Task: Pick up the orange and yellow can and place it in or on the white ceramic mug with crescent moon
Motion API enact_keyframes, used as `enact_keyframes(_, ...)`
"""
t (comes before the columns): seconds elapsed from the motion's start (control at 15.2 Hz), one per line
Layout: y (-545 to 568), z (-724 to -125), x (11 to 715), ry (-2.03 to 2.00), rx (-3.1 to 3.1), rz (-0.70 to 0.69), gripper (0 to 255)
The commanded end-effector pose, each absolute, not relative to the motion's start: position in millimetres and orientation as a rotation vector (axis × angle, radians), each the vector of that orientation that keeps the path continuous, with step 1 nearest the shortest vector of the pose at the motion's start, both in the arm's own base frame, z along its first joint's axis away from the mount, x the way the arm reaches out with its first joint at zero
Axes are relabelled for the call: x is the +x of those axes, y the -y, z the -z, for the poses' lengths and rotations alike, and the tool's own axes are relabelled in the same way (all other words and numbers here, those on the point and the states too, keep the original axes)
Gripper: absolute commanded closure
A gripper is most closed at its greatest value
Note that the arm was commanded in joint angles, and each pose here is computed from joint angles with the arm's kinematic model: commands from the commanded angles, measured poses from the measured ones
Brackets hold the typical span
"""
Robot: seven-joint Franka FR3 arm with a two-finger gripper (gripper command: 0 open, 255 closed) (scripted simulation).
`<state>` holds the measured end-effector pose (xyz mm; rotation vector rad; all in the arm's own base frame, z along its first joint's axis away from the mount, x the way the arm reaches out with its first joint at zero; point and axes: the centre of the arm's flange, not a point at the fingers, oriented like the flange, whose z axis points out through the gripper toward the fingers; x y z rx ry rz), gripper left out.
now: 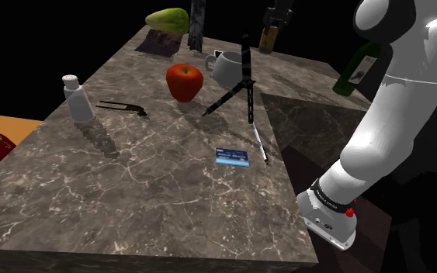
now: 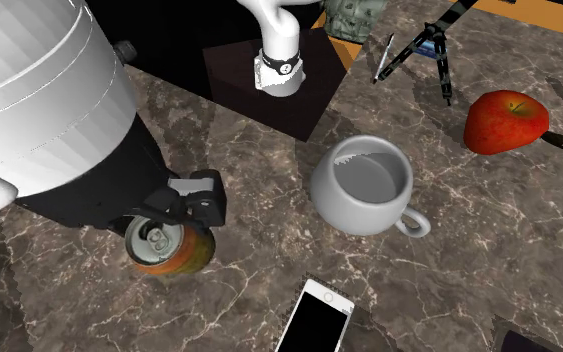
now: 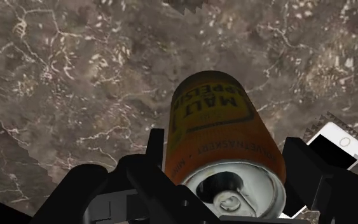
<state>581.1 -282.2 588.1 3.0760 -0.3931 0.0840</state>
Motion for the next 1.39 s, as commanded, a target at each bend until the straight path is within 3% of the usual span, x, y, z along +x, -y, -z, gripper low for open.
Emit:
enact_keyframes(0.0, 283, -600, 582, 0.393, 3.076, -0.084, 255)
enact_keyframes(1.32, 244, -690, 578, 0.393, 3.076, -0.084, 255)
